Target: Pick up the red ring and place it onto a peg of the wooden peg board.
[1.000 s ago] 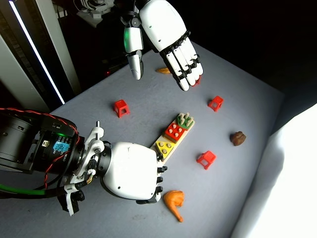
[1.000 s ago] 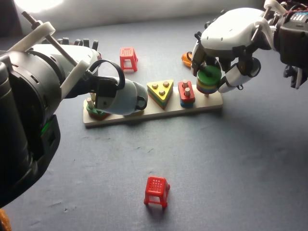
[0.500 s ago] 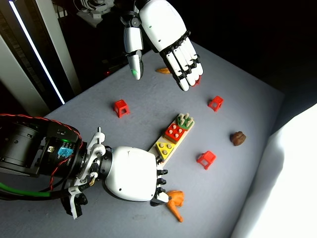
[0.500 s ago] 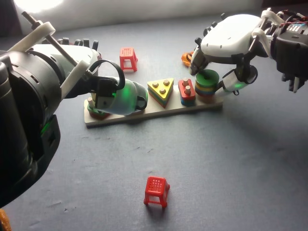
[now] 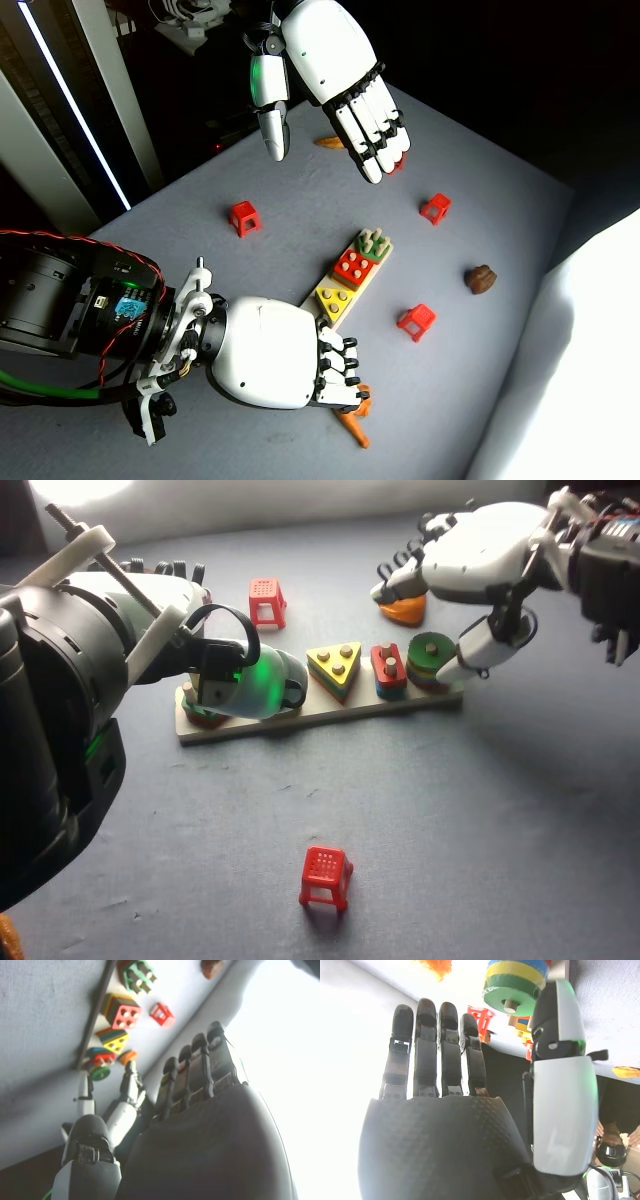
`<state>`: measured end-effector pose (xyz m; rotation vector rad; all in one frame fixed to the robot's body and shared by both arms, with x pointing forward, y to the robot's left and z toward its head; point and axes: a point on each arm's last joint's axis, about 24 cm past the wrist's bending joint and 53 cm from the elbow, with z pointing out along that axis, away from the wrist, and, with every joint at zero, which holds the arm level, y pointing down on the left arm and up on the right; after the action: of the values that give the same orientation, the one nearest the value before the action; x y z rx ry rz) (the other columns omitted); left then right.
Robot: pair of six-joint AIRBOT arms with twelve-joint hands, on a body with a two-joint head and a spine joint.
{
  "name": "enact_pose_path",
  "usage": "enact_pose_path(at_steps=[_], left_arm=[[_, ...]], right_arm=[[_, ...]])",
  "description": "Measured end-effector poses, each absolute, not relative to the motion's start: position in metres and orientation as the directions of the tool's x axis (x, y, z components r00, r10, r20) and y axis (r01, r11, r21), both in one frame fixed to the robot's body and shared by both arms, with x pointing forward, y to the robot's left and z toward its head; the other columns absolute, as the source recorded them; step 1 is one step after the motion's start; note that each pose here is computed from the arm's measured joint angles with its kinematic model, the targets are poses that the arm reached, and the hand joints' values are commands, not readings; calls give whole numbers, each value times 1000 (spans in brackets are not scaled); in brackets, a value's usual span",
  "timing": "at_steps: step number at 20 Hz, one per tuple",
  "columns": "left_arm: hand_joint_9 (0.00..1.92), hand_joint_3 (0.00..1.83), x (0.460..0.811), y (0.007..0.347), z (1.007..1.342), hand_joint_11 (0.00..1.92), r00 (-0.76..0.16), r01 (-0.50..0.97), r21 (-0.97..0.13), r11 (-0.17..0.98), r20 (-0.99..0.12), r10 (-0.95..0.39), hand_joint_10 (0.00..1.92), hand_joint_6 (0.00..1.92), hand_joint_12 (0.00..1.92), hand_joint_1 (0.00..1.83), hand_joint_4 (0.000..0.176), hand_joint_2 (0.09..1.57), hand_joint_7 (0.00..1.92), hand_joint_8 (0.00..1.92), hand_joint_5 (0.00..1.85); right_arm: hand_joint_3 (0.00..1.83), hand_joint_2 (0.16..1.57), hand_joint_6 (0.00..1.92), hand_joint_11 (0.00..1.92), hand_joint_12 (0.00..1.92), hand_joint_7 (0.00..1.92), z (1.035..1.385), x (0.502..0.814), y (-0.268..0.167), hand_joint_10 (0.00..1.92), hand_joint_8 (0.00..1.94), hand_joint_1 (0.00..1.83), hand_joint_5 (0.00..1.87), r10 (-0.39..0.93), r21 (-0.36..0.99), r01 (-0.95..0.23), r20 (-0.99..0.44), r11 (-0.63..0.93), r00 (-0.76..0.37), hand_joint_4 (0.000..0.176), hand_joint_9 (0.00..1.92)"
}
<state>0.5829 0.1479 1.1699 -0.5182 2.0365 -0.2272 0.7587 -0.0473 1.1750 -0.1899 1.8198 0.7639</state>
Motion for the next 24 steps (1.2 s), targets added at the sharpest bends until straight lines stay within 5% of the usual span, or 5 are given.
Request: enact_pose_path(at_steps=[8,14,17,24], left_arm=[[1,0,584,148,1171,5,-421,-265,-367,892,-788,-450,0,0,17,0,0,1219,0,0,0],[13,0,587,151,1173,15,-412,-268,-366,891,-793,-449,3,1,40,0,0,1220,9,2,4],[3,2,587,151,1173,0,-412,-266,-362,893,-795,-445,0,0,56,0,0,1228,2,0,1],[0,1,588,151,1176,9,-406,-260,-360,896,-801,-440,0,0,8,0,0,1228,0,0,0]], right_arm=[[0,985,0,0,907,311,1195,711,-105,0,0,888,289,214,407,-451,-882,794,-419,0,301],[3,975,0,0,146,6,1229,668,-155,0,0,948,6,246,412,-420,-885,808,-396,0,6],[1,979,0,0,12,0,1227,645,-176,0,0,969,0,226,394,-399,-885,828,-407,0,0],[0,940,0,1,0,0,1236,628,-195,0,0,940,0,239,407,-366,-873,837,-425,0,0]])
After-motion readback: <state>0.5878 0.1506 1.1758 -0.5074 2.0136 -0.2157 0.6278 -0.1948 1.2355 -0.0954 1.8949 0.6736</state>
